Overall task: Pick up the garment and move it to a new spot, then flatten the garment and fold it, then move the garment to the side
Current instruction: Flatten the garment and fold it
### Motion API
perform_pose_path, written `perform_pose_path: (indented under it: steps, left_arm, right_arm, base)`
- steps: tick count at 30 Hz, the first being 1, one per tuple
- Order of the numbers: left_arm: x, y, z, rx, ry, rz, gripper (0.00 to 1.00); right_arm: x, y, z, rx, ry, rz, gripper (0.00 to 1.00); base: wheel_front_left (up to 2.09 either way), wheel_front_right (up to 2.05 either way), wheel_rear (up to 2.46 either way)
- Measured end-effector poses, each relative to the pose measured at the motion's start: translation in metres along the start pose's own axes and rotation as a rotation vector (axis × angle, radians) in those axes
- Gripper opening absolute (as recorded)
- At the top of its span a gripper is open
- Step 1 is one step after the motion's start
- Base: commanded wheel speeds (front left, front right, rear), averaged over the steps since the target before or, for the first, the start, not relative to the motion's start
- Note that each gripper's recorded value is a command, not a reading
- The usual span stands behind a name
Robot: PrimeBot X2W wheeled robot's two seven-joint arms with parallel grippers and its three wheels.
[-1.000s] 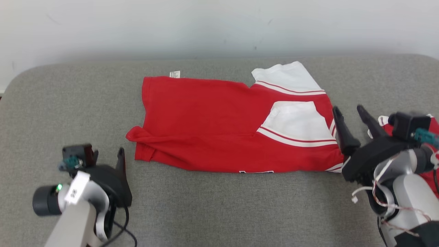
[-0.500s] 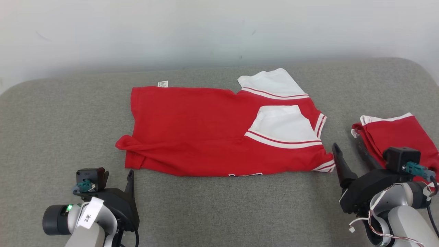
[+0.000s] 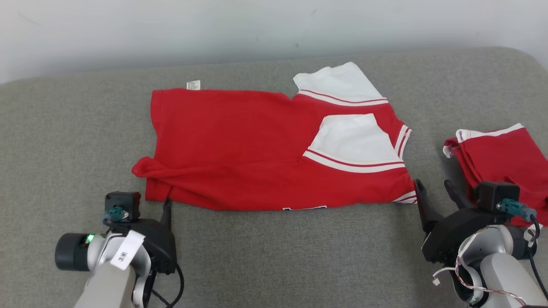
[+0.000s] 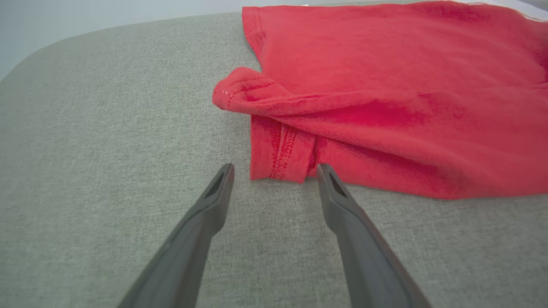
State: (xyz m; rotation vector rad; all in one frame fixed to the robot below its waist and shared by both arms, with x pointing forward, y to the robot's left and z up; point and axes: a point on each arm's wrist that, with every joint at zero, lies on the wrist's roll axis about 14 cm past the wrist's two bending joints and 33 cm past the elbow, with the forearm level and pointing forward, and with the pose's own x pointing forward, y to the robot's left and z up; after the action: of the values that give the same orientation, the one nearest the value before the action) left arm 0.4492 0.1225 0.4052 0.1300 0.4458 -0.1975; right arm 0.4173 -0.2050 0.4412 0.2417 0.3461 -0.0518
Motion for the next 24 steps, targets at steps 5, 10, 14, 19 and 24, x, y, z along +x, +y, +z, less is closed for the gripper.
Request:
perform_pose_path:
  steps: [5, 10, 14, 19, 24]
  left_arm:
    - [0.010, -0.013, -0.004, 0.019, 0.018, -0.034, 1.00]
    - [0.012, -0.016, -0.011, 0.009, 0.041, -0.041, 1.00]
    - [0.011, -0.009, -0.017, 0.006, 0.053, -0.026, 1.00]
    - [0.010, -0.007, -0.019, 0.004, 0.057, -0.018, 1.00]
    - [0.010, -0.005, -0.018, 0.004, 0.055, -0.013, 1.00]
  right_arm:
    - [0.011, -0.007, -0.008, -0.011, 0.031, -0.034, 1.00]
    - [0.018, -0.006, -0.022, -0.011, 0.074, -0.037, 1.00]
    - [0.026, 0.005, -0.026, -0.010, 0.094, -0.015, 1.00]
    - [0.027, 0.008, -0.035, -0.010, 0.127, -0.009, 1.00]
    - [0.027, 0.009, -0.036, -0.009, 0.135, -0.004, 1.00]
  base:
    - [0.00, 0.00, 0.00]
    - [0.00, 0.00, 0.00]
    - [0.00, 0.00, 0.00]
    - [0.00, 0.00, 0.00]
    - [0.00, 0.00, 0.00]
